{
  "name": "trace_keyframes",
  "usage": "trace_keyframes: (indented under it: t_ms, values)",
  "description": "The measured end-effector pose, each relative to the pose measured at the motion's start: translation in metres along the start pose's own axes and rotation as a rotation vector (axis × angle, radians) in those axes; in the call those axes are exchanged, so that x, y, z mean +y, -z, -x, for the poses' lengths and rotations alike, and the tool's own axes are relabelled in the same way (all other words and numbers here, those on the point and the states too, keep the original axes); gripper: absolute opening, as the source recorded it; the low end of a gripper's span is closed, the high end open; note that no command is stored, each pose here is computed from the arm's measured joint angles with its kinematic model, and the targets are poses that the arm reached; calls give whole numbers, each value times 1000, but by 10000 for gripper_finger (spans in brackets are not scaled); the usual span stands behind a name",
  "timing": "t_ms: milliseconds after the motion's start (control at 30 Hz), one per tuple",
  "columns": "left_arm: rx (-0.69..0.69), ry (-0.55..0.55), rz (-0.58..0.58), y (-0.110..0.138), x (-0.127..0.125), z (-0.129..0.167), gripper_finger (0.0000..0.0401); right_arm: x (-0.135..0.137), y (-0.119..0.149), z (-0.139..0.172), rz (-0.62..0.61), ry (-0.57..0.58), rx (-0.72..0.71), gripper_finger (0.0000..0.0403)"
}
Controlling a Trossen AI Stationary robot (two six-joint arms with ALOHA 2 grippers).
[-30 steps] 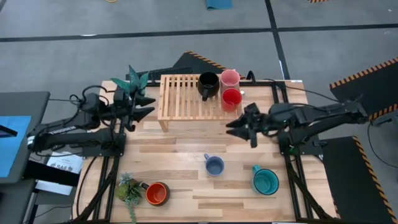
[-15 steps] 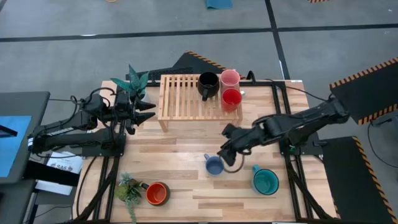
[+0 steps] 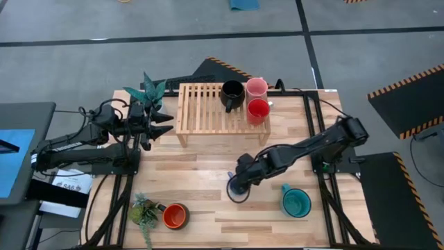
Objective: Place coffee mugs
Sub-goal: Put the blue mug on the shelf
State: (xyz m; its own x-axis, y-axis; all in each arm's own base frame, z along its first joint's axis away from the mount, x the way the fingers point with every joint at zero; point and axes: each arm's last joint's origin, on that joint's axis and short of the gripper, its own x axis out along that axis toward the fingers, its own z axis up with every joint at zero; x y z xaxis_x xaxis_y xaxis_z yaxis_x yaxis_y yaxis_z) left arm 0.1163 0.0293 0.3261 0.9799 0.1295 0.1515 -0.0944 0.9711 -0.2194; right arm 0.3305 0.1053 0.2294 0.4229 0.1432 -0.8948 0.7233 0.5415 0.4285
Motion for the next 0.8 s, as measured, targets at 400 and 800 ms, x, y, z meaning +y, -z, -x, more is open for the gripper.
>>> trace_keyframes:
  t_ms: [400,800]
  values:
    - [-9,-5,-1,-1,0,0,174,8,-2,1,80,-90,-15,160]
    - [-10,-25,-1,-1,1,0,174,-14,0,48,4,16,-5,150]
